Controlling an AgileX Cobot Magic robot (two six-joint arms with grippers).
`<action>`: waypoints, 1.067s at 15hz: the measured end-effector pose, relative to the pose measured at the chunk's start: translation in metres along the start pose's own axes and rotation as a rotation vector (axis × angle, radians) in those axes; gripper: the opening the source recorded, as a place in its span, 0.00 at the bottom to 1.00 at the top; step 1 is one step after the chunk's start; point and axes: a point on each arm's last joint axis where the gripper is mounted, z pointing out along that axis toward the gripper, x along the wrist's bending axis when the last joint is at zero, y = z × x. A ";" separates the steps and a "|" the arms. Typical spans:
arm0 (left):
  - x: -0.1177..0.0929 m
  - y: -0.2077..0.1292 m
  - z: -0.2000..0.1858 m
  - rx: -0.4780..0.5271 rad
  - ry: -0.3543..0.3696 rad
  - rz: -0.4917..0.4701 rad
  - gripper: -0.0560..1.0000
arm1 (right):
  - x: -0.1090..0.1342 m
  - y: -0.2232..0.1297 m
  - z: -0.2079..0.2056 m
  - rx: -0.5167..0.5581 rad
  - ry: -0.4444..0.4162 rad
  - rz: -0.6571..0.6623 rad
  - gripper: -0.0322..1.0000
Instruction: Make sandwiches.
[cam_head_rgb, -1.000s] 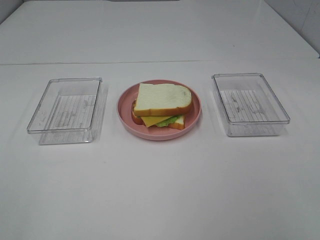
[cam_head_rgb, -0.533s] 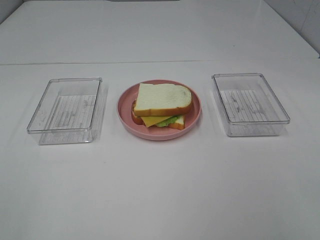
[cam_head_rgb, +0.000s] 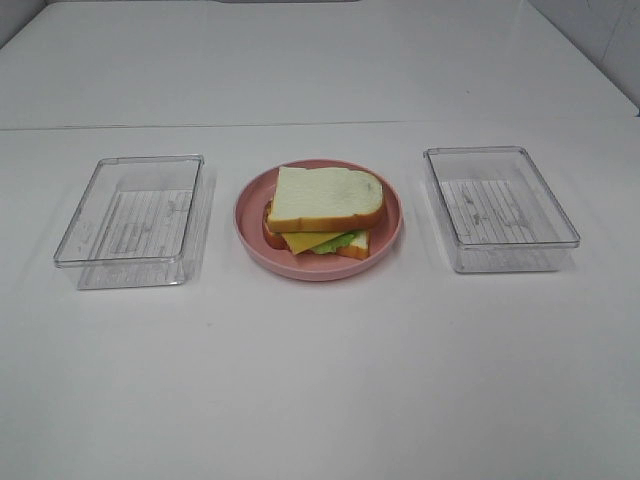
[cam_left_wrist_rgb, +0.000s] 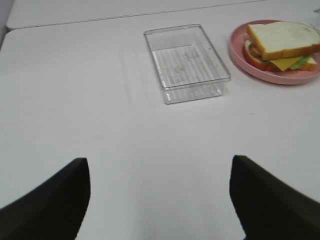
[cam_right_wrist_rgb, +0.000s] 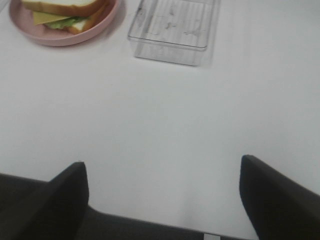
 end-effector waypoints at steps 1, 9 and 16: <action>0.000 0.000 0.000 -0.001 0.062 -0.031 0.75 | 0.000 -0.001 -0.001 -0.014 -0.044 0.036 0.79; -0.001 0.000 -0.001 -0.004 0.160 -0.080 0.75 | 0.004 -0.015 -0.016 -0.158 -0.115 0.062 0.79; -0.001 0.000 0.000 -0.003 0.137 -0.069 0.75 | 0.004 -0.016 -0.017 -0.159 -0.074 0.030 0.79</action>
